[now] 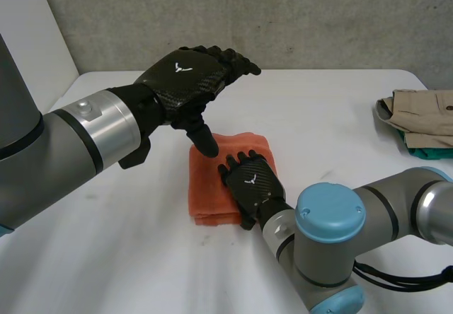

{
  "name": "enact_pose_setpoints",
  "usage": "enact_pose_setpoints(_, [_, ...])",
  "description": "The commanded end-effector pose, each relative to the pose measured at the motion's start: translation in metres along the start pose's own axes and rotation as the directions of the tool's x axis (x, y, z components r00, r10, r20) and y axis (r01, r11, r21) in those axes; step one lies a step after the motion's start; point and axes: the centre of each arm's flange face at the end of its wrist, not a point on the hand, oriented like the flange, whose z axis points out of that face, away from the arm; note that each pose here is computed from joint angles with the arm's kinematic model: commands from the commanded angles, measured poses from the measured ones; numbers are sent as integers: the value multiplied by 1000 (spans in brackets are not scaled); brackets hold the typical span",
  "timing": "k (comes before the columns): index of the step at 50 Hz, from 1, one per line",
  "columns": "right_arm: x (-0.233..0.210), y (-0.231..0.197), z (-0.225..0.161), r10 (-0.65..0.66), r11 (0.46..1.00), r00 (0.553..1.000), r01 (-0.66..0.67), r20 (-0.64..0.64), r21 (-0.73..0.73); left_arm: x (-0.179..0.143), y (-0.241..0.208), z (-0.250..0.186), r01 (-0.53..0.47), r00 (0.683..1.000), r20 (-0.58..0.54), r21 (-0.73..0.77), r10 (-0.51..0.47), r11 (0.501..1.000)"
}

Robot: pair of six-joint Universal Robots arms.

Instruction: Fold the laundry.

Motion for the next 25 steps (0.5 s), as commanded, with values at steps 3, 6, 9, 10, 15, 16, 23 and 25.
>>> enact_pose_setpoints(3, [-2, 8, 11, -15, 1000, 1000, 15, 0, -5, -1, 2, 0, 4, 1000, 4, -6, -4, 1000])
enact_pose_setpoints(6, [-2, 7, 15, -16, 1000, 1000, 16, -2, 2, -1, 2, 0, 5, 1000, 7, -5, -5, 1000])
enact_pose_setpoints(9, [-2, 8, 18, -17, 1000, 1000, 17, -3, 5, -1, 2, 0, 7, 1000, 7, -5, -7, 1000])
enact_pose_setpoints(10, [-2, 7, 19, -17, 1000, 1000, 17, -4, 8, -2, 2, 0, 6, 1000, 8, -4, -6, 1000])
enact_pose_setpoints(15, [-2, 8, 24, -17, 1000, 1000, 17, -6, 14, -2, 2, 0, 7, 1000, 9, -6, -7, 1000])
enact_pose_setpoints(16, [-2, 7, 24, -17, 1000, 1000, 17, -8, 17, -1, 2, 0, 7, 1000, 7, -5, -7, 1000])
enact_pose_setpoints(23, [2, 2, 37, -17, 999, 1000, 18, -20, 41, -2, 3, 0, 9, 1000, 10, -7, -9, 1000])
enact_pose_setpoints(25, [2, 2, 40, -17, 999, 1000, 18, -21, 46, -2, 3, 0, 9, 1000, 10, -7, -9, 1000])
